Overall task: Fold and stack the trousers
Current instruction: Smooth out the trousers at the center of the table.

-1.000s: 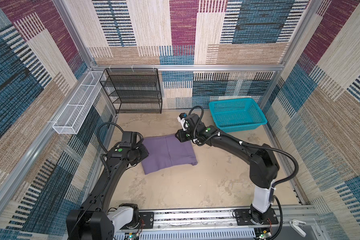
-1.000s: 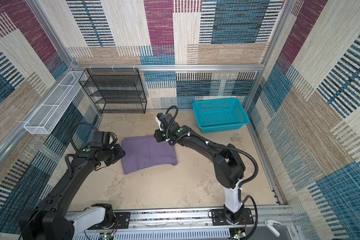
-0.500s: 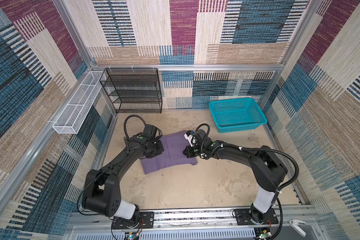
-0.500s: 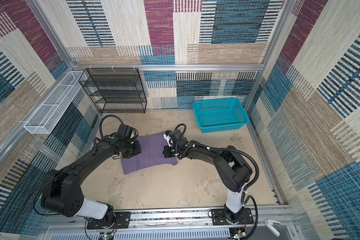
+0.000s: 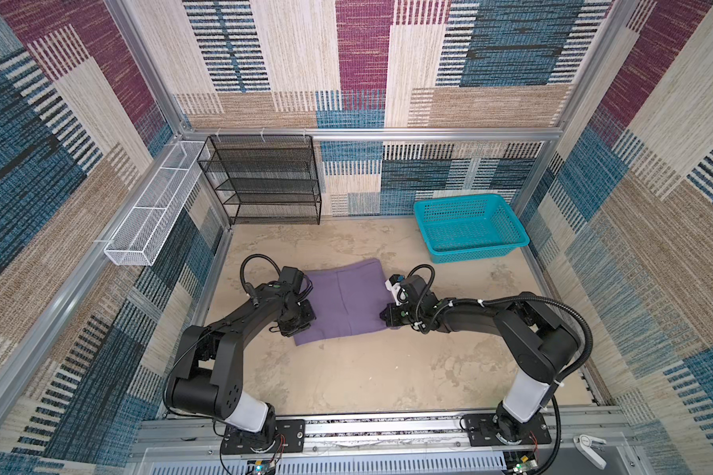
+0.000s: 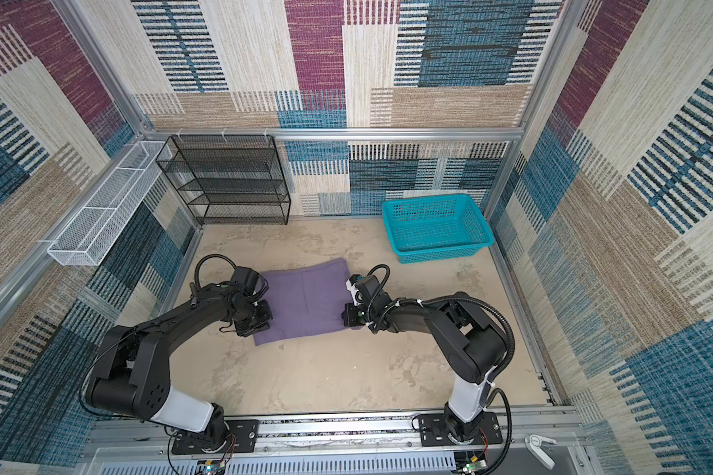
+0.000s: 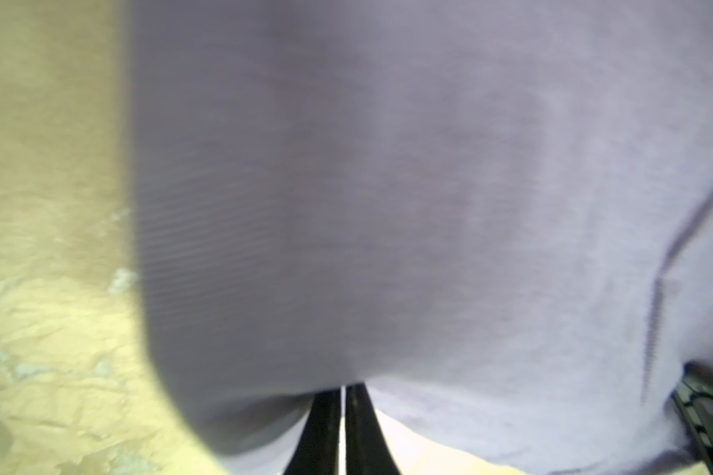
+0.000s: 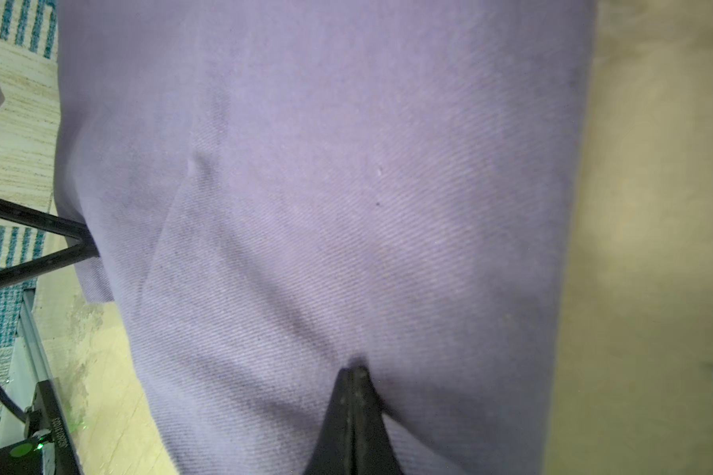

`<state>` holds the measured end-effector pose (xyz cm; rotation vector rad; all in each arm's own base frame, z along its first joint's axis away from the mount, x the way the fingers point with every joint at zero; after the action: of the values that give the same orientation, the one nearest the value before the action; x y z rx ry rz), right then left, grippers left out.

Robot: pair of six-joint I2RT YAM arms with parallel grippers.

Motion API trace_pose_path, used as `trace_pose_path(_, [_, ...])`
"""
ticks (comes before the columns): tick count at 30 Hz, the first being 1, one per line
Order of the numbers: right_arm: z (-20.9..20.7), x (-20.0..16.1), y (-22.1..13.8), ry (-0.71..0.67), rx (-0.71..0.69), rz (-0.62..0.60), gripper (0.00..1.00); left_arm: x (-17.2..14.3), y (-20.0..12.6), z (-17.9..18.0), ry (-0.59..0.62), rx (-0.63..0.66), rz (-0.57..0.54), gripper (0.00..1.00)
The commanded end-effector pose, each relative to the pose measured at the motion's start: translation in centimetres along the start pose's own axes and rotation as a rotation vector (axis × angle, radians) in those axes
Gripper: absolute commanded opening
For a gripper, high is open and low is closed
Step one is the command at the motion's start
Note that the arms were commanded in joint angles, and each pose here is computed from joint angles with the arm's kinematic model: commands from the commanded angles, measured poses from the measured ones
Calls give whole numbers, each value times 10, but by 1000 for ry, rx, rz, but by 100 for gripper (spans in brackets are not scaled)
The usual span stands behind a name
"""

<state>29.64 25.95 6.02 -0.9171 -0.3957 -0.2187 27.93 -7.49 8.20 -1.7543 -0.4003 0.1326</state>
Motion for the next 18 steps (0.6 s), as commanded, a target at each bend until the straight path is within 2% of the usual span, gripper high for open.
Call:
trace_pose_path(1, [-36, -14, -12, 60, -174, -7, 0, 6, -4, 4, 42, 36, -27, 10])
trace_pose_path(5, [-52, -22, -38, 135, -222, -70, 0, 6, -4, 4, 58, 43, -15, 10])
trace_pose_path(7, [-47, -20, -52, 145, -204, -115, 0, 9, -7, 1, 68, 37, -12, 9])
trace_pose_path(11, [-23, 7, -87, 83, -156, -252, 4, 29, -33, -19, 90, -17, -64, 9])
trace_pose_path(13, [-11, 25, -103, 36, -152, -318, 6, 42, -51, -30, 91, -46, -109, 12])
trace_pose_path(16, [8, 50, -116, -24, -138, -373, 9, 61, -75, -51, 99, -111, -170, 27])
trace_pose_path(18, [19, 60, -115, -48, -105, -374, 8, 73, -83, -68, 111, -151, -191, 25])
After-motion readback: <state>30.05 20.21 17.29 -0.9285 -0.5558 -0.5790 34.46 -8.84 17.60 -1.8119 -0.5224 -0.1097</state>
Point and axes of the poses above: each gripper's point midway between its finger pads, its own y axis out along the fingers, its own z axis along the line the jaws close on, x = y × z, the point moved 4 cm from there along -y, back along the fingers, and after that the axes turned 5 degrees about y, right-handed, at the moved point
